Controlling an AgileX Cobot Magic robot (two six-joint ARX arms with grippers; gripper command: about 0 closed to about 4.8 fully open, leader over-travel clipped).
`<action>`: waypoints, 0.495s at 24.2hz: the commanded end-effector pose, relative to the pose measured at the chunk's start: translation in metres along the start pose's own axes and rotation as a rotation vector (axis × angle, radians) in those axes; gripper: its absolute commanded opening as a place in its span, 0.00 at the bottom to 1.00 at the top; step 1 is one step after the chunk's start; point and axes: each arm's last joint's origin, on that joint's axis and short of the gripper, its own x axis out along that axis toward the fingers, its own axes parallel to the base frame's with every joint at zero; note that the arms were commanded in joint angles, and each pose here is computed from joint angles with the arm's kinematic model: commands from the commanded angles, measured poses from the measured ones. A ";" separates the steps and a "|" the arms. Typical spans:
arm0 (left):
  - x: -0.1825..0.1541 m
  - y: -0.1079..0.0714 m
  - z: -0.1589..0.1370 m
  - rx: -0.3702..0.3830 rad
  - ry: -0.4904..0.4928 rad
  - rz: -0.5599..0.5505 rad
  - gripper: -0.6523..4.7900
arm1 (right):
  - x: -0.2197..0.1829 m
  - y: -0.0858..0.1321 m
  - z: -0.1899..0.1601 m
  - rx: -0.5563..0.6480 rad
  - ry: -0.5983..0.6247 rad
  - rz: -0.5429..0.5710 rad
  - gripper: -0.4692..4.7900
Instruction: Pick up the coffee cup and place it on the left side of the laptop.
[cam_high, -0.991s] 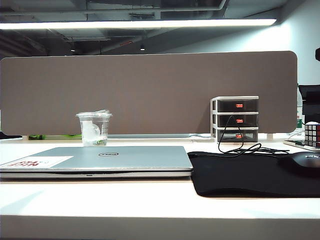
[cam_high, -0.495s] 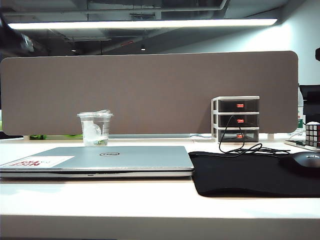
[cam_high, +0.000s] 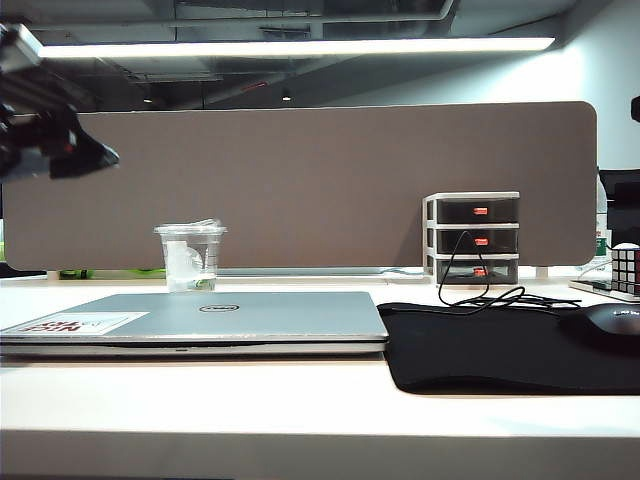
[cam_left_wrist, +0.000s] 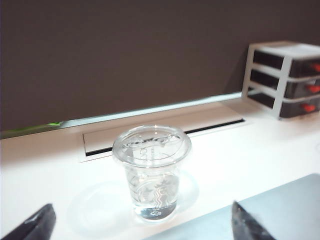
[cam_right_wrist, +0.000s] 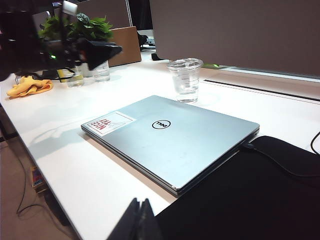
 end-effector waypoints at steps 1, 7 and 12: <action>0.021 0.012 -0.005 0.026 0.000 -0.047 1.00 | 0.000 0.000 -0.001 -0.009 -0.004 0.002 0.09; 0.067 0.033 -0.031 0.005 0.030 -0.095 1.00 | 0.000 0.000 -0.001 -0.008 -0.003 0.001 0.09; 0.089 0.042 -0.045 -0.019 0.036 -0.148 1.00 | 0.000 0.000 -0.001 -0.010 -0.003 0.001 0.09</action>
